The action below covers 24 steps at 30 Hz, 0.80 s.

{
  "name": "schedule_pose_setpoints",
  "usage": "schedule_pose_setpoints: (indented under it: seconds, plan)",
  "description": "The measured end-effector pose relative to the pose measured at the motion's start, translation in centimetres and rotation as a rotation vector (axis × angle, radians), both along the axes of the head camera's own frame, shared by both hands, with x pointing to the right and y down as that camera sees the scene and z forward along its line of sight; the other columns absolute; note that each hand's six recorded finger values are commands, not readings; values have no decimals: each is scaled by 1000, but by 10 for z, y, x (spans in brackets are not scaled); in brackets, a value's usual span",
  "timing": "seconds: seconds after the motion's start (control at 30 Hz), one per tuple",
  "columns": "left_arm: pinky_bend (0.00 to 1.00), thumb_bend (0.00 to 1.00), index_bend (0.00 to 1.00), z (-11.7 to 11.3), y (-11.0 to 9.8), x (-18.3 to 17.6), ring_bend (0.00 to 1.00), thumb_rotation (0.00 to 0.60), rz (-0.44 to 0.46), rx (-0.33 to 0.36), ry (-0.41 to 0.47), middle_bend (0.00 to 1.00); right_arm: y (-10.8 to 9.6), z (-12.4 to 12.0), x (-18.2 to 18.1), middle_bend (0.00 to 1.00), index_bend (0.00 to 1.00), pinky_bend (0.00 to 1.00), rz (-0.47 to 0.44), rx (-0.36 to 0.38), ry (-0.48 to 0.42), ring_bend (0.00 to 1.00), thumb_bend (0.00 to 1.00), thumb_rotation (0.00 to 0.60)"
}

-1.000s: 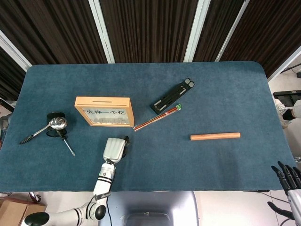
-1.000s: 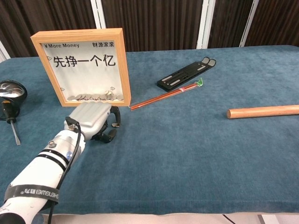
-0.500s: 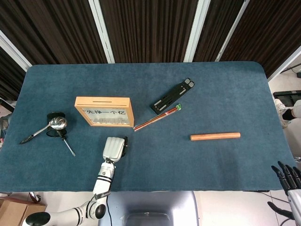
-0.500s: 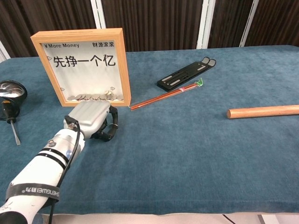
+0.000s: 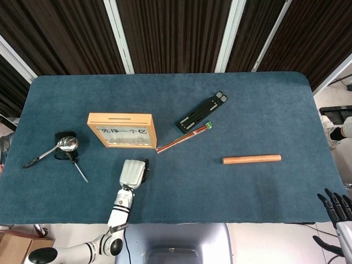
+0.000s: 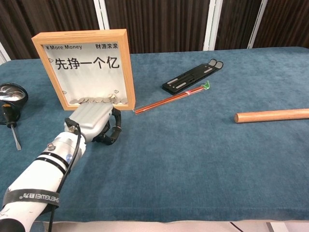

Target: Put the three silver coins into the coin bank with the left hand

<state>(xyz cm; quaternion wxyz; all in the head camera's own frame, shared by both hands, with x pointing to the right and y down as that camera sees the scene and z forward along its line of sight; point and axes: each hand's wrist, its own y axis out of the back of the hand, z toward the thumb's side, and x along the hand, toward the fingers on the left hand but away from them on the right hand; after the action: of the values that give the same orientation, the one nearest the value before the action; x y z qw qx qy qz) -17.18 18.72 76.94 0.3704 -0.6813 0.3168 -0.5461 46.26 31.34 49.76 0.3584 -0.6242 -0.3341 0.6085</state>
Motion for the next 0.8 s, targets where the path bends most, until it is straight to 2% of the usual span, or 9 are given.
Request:
schedule_pose_setpoints:
  seconds: [0.27,0.47,0.6,0.8]
  plan:
    - [1000,447,599,-5,0,1,1000,600,-1,-1,22,1000,0,1,0,0,0,0,-1,-4,1,0,223,600]
    - [1000,450,607,-21,-5,3,1000,600,-13,6,77,1000,0,2,-1,0,0,0,-5,-7,2,0,223,600]
    - [1000,450,607,-44,-16,4,1000,600,-18,22,119,1000,1,2,-2,0,0,0,-9,-10,2,0,224,600]
    - [1000,450,598,-96,-40,5,1000,600,-30,48,170,1000,1,3,-3,0,0,0,-13,-12,-1,0,224,600]
